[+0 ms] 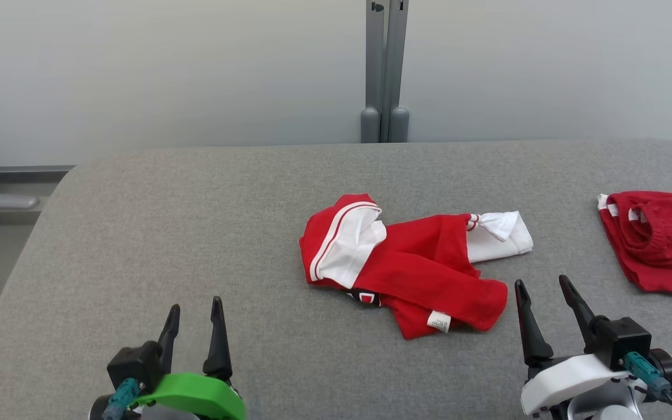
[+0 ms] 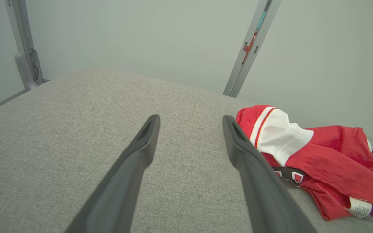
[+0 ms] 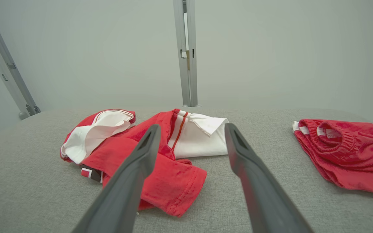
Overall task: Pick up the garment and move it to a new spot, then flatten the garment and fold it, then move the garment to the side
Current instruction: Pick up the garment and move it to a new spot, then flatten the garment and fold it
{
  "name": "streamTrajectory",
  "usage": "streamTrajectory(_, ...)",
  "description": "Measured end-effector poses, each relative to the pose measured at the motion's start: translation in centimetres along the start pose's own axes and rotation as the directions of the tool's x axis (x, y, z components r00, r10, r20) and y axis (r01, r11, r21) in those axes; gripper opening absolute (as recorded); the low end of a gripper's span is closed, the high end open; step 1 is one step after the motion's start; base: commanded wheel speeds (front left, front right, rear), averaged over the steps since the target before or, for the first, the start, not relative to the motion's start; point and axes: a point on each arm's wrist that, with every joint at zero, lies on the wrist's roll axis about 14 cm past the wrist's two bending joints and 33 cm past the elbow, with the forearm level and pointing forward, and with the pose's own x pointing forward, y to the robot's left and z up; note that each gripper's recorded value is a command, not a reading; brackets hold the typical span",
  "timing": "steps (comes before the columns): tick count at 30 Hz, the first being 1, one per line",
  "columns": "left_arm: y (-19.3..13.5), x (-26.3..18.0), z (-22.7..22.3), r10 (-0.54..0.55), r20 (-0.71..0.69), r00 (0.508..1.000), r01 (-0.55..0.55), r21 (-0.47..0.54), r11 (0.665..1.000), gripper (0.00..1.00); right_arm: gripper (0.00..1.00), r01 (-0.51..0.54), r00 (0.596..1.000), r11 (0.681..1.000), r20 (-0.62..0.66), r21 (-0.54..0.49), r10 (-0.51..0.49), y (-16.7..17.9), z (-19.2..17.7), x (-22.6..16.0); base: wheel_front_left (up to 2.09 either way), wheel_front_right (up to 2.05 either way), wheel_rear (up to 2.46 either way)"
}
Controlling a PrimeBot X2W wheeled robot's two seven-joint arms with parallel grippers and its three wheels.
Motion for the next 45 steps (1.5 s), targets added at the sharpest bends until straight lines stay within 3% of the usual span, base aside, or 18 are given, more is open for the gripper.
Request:
streamTrajectory(27, -1.0, -1.2, -0.8, -0.015, -0.014, 1.000, 0.016, 0.040, 0.999, 1.00, 1.00, 0.008, 0.999, 1.000, -0.035, 0.019, -0.007, -0.1, -1.3, -0.6, 0.00, 0.00, 0.00)
streamTrajectory(32, -2.9, 0.0, -0.7, -0.083, -0.027, 0.996, 0.085, 0.063, 0.994, 1.00, 1.00, 0.009, 0.999, 1.000, -0.032, 0.018, -0.009, -0.2, -1.2, -0.3, 0.00, 0.00, 0.00)
streamTrajectory(35, -5.6, 1.3, -1.0, -0.180, -0.064, 0.982, 0.185, 0.082, 0.979, 1.00, 1.00, 0.023, 0.999, 1.000, -0.036, 0.017, -0.022, -0.6, -1.2, -0.3, 0.00, 0.00, 0.00)
streamTrajectory(40, -10.8, 3.1, -2.7, -0.345, -0.173, 0.923, 0.367, 0.122, 0.922, 1.00, 1.00, 0.059, 0.997, 0.998, -0.041, 0.010, -0.058, -1.8, -1.3, -0.6, 0.00, 0.00, 0.00)
streamTrajectory(45, -13.9, 4.7, -5.4, -0.427, -0.291, 0.856, 0.476, 0.125, 0.870, 1.00, 1.00, 0.115, 0.993, 0.993, -0.041, 0.002, -0.115, -3.6, -1.2, -0.9, 0.00, 0.00, 0.00)
